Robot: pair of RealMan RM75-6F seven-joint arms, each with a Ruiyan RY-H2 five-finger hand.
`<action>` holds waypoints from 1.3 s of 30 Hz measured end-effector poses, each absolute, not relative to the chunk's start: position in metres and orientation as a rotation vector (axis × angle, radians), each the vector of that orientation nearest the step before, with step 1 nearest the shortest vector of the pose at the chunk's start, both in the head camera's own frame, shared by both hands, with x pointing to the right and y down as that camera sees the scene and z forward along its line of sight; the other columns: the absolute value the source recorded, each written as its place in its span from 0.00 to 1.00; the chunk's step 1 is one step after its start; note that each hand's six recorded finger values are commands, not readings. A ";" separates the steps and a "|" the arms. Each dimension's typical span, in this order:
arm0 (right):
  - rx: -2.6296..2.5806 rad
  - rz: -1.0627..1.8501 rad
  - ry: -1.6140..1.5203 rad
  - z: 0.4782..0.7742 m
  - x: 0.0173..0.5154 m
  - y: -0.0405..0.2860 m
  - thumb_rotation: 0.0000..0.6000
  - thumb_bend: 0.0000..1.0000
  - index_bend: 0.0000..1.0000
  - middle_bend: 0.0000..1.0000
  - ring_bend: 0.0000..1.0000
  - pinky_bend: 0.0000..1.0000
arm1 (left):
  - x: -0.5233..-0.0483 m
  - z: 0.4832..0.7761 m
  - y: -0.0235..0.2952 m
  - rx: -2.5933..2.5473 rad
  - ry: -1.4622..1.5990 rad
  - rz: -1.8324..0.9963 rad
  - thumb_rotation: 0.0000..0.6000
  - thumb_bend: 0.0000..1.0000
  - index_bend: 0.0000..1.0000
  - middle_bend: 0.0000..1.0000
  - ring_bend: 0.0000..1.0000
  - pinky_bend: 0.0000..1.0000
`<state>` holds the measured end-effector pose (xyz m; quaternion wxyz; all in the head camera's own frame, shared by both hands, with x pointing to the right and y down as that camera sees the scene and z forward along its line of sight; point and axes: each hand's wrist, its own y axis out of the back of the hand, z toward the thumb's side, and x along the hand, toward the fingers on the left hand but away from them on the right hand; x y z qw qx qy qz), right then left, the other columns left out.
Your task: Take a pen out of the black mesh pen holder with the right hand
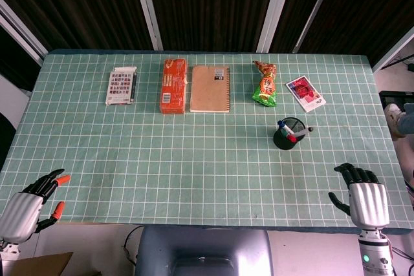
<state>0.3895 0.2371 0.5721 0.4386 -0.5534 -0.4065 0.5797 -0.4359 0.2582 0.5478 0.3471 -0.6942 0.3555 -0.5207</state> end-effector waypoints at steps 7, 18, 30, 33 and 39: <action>-1.380 1.441 -0.996 0.571 0.389 0.235 1.00 0.30 0.48 0.44 0.42 0.49 | -0.434 0.548 0.259 -1.806 0.909 -1.352 1.00 0.46 0.23 0.12 0.20 0.42; -1.334 1.430 -0.894 0.571 0.380 0.205 1.00 0.30 0.50 0.63 0.76 0.65 | -0.433 0.549 0.259 -1.804 0.905 -1.355 1.00 0.46 0.23 0.12 0.20 0.42; -1.431 1.445 -0.784 0.603 0.348 0.146 1.00 0.30 0.58 0.93 1.00 0.98 | -0.434 0.549 0.260 -1.798 0.902 -1.367 1.00 0.46 0.23 0.12 0.20 0.42; -1.454 1.451 -0.775 0.613 0.339 0.134 1.00 0.33 0.59 0.93 1.00 0.99 | -0.435 0.548 0.260 -1.800 0.909 -1.366 1.00 0.46 0.23 0.12 0.20 0.42; -1.452 1.467 -0.767 0.630 0.328 0.117 1.00 0.41 0.59 0.94 1.00 0.99 | -0.436 0.548 0.260 -1.805 0.913 -1.366 1.00 0.46 0.23 0.13 0.20 0.42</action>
